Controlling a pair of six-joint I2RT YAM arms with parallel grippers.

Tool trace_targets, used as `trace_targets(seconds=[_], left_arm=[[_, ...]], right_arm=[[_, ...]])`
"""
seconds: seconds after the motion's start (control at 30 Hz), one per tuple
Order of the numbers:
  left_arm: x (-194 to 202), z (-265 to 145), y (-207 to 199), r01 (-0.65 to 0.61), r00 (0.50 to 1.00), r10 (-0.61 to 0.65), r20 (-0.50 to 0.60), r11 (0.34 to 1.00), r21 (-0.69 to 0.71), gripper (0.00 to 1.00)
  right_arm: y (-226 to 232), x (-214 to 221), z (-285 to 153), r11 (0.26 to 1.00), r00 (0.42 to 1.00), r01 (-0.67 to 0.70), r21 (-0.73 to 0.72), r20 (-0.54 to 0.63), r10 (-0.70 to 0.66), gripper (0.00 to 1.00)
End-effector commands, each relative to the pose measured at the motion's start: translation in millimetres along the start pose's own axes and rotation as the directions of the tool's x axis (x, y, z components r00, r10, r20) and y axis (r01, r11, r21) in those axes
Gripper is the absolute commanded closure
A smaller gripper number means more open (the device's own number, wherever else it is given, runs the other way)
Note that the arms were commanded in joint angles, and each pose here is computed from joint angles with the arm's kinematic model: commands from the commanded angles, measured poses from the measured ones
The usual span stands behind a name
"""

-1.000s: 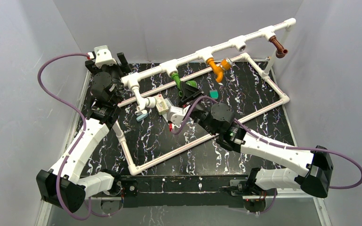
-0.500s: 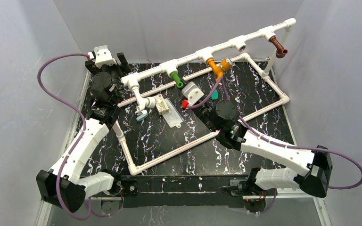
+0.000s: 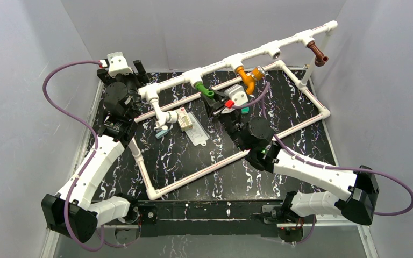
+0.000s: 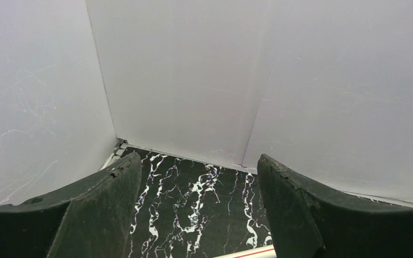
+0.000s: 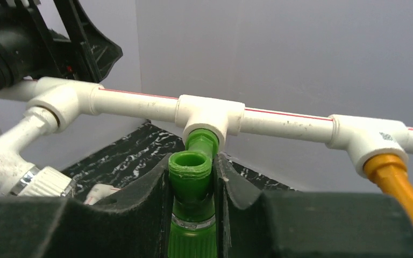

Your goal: Install the water faucets

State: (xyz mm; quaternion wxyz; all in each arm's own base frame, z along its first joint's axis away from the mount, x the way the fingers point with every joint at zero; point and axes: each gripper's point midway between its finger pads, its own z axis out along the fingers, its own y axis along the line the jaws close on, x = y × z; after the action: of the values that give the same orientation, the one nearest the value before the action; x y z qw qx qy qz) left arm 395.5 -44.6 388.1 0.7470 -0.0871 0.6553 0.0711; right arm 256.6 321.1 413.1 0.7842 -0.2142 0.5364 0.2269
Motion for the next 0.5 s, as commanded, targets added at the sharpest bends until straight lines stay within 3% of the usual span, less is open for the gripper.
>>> trace_targets(seconds=[0.0,0.23,0.47], left_arm=[[143.9,-33.1,11.1,-0.269,0.87,0.285,-0.402,0.958,0.097,0.23],[144.4,-33.2,11.4,-0.271,0.87,0.286,-0.403,0.958,0.095,0.23],[145.1,-33.1,11.2,-0.271,0.869,0.286,-0.404,0.958,0.096,0.23]], right_arm=[[6.1,3.2,-2.0,0.965,0.966,-0.259,0.031,0.017,0.259,0.99],[11.2,15.4,-6.6,0.858,0.86,-0.509,0.07,0.022,0.509,0.99],[12.8,19.1,-3.9,0.772,0.777,-0.629,0.089,0.06,0.626,0.99]])
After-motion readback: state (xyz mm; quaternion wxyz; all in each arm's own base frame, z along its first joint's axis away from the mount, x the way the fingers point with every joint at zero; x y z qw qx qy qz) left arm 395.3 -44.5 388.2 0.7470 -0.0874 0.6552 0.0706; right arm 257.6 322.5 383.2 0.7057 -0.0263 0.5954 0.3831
